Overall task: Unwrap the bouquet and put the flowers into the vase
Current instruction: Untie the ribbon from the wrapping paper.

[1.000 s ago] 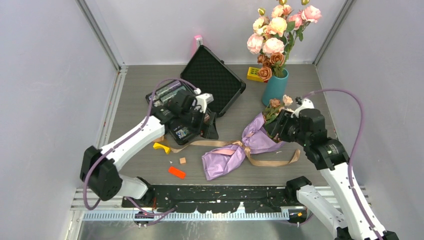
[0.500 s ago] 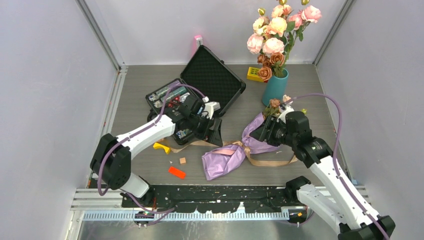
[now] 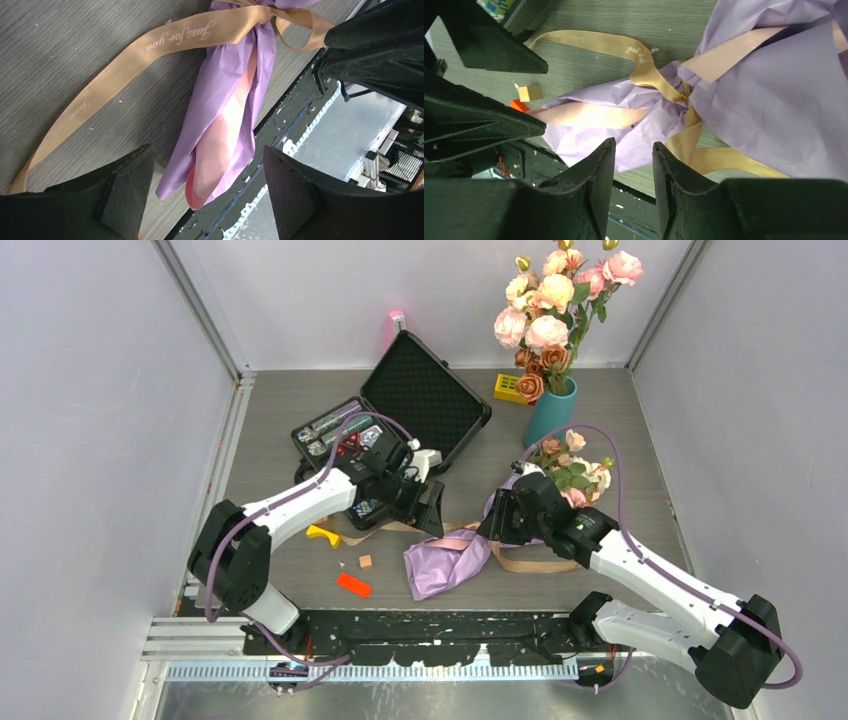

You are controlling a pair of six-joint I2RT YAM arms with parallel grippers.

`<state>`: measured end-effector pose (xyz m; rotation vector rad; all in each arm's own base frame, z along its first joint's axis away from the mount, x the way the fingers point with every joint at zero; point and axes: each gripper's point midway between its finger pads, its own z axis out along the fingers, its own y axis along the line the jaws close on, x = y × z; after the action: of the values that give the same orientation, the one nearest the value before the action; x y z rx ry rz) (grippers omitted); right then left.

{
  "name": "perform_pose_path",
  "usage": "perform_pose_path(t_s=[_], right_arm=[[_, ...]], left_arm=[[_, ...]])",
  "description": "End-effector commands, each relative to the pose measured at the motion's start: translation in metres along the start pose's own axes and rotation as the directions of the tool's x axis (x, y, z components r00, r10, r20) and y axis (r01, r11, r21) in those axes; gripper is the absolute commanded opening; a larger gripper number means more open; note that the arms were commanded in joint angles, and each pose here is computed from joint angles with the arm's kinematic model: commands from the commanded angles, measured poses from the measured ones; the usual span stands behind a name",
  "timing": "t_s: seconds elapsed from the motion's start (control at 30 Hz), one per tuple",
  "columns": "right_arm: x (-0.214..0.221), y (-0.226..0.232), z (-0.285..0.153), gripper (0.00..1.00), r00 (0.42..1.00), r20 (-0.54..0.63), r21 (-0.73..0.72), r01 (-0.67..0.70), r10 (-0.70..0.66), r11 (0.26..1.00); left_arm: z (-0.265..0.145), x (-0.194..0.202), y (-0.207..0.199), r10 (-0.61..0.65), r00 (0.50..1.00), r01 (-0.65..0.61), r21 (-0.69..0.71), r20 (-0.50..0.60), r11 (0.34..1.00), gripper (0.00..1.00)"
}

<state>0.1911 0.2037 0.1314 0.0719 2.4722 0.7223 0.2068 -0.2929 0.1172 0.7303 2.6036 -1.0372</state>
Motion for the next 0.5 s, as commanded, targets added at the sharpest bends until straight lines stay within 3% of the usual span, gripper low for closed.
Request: perform_pose_path(t_s=[0.0, 0.27, 0.47], right_arm=[[-0.012, -0.007, 0.007, 0.39, 0.996, 0.085, 0.063, -0.026, 0.021, 0.998], [-0.018, -0.028, -0.001, 0.42, 0.991, 0.13, 0.179, -0.004, -0.02, 0.984], [-0.014, -0.037, 0.003, 0.39, 0.992, 0.124, 0.212, -0.007, -0.019, 0.977]], left_arm=[[0.004, 0.003, -0.005, 0.026, 0.999, -0.026, 0.0, -0.035, 1.0, 0.8], [0.013, 0.014, 0.002, 0.044, 0.995, -0.049, -0.057, -0.088, 0.997, 0.81], [0.02, 0.022, 0.006, 0.05, 0.99, -0.062, -0.089, -0.131, 0.994, 0.62]])
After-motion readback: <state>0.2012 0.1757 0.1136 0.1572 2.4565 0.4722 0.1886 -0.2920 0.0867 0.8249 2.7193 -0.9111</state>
